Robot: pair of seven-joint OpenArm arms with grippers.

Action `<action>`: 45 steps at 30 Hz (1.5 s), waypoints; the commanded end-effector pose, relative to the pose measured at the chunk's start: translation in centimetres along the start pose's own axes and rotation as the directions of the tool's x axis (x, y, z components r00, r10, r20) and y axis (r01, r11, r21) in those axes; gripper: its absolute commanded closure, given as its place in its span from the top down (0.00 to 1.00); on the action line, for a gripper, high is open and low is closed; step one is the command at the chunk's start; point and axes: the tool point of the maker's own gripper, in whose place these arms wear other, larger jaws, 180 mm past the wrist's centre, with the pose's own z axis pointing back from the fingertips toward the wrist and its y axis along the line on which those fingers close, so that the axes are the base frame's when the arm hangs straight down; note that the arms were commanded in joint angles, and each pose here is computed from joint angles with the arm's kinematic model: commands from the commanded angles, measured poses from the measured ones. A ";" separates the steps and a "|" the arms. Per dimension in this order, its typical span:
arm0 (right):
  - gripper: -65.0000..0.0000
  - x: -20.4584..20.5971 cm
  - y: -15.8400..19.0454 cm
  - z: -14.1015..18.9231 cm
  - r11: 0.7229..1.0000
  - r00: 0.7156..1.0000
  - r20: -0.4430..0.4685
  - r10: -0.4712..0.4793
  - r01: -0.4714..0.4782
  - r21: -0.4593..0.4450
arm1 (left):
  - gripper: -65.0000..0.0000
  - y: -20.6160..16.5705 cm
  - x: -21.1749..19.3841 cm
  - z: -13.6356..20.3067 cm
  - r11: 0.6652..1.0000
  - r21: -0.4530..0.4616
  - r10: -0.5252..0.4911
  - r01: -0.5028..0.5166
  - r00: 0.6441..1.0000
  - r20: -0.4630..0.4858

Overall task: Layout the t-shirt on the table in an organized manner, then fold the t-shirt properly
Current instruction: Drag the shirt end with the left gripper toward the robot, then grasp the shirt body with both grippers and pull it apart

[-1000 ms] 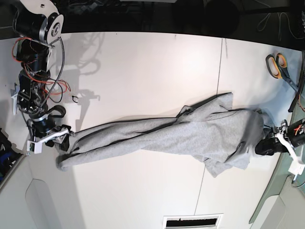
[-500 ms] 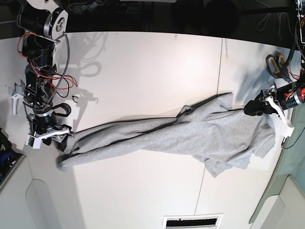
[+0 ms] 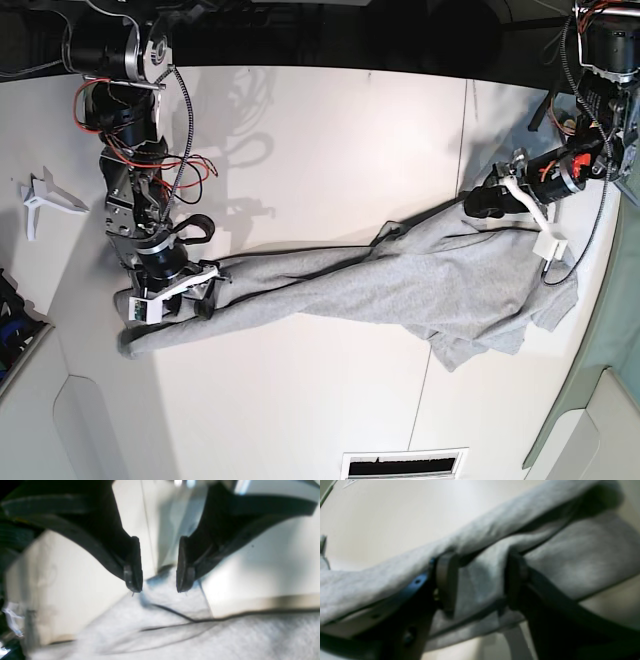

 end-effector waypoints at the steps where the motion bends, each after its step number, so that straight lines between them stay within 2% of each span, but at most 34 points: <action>1: 0.41 2.5 0.6 -0.5 1.000 0.998 0.059 0.001 -0.001 0.015 | 0.40 0.1 1.8 0.2 1.000 0.012 -0.016 0.015 0.998 0.054; 6: 0.41 2.3 1.1 -0.6 1.000 0.998 0.057 -0.002 0.001 0.022 | 0.40 -0.5 1.1 -1.2 0.999 0.038 -0.022 0.020 0.998 0.053; 7: 0.41 2.2 1.2 -0.7 1.000 0.999 0.054 0.006 -0.007 0.023 | 0.39 -0.7 0.9 -1.4 0.999 0.037 -0.023 0.022 0.999 0.048; 8: 0.39 2.2 1.2 -0.7 0.999 0.999 0.049 0.022 -0.023 0.023 | 0.32 -0.8 0.6 -1.7 0.999 0.037 -0.027 0.026 0.999 0.042; 10: 0.26 2.0 1.3 -0.7 0.998 0.997 0.040 0.059 -0.060 0.023 | 0.06 -1.1 0.5 -1.9 0.999 0.034 -0.027 0.026 0.999 0.041; 11: 0.16 2.0 1.3 -0.7 0.997 0.996 0.035 0.079 -0.080 0.023 | 0.00 -1.2 0.6 -2.0 0.999 0.032 -0.026 0.024 0.998 0.052; 13: 0.00 2.0 1.7 -0.8 0.990 0.991 0.032 0.131 -0.133 0.041 | 0.00 -1.1 1.5 -1.8 0.999 0.032 -0.028 0.025 0.995 0.094; 17: 0.00 2.7 3.7 -0.6 0.959 0.971 0.059 0.231 -0.238 0.153 | 0.00 -2.5 5.0 0.2 0.993 -0.064 -0.088 0.102 0.977 0.194; 20: 0.00 4.9 3.4 -0.3 0.956 0.963 0.116 0.243 -0.258 0.139 | 0.00 -3.2 8.4 2.5 0.977 -0.057 -0.187 0.207 0.951 0.248; 23: 0.00 8.3 3.0 0.5 0.958 0.950 0.205 0.234 -0.262 0.118 | 0.00 -4.6 11.9 5.1 0.943 -0.040 -0.303 0.329 0.904 0.301; 26: 0.00 11.7 3.2 1.3 0.951 0.923 0.288 0.254 -0.293 0.100 | 0.00 -5.5 14.5 7.2 0.899 -0.004 -0.416 0.439 0.854 0.312; 28: 0.00 13.7 3.7 1.9 0.945 0.903 0.336 0.268 -0.314 0.089 | 0.00 -5.2 16.1 8.3 0.888 0.032 -0.445 0.459 0.841 0.307; 31: 0.00 15.2 3.8 2.4 0.938 0.894 0.337 0.296 -0.338 0.072 | 0.00 -5.2 17.6 9.0 0.889 0.032 -0.444 0.456 0.846 0.295; 34: 0.00 14.7 3.6 2.3 0.945 0.913 0.294 0.281 -0.317 0.080 | 0.00 -5.6 17.2 8.8 0.899 -0.002 -0.419 0.437 0.863 0.281; 38: 0.00 13.0 3.1 2.3 0.951 0.929 0.252 0.270 -0.298 0.078 | 0.00 -5.7 14.7 7.7 0.916 -0.036 -0.378 0.399 0.891 0.251; 39: 0.03 12.4 2.8 2.4 0.954 0.933 0.242 0.267 -0.291 0.068 | 0.00 -5.8 13.8 7.3 0.923 -0.049 -0.360 0.382 0.901 0.242; 43: 0.33 9.7 0.4 2.8 0.970 0.951 0.189 0.244 -0.244 -0.023 | 0.29 -6.7 10.0 5.3 0.947 -0.108 -0.274 0.302 0.936 0.219; 45: 0.40 8.5 -1.2 3.2 0.971 0.959 0.163 0.233 -0.220 -0.095 | 0.36 -7.1 8.4 4.1 0.954 -0.115 -0.250 0.277 0.946 0.208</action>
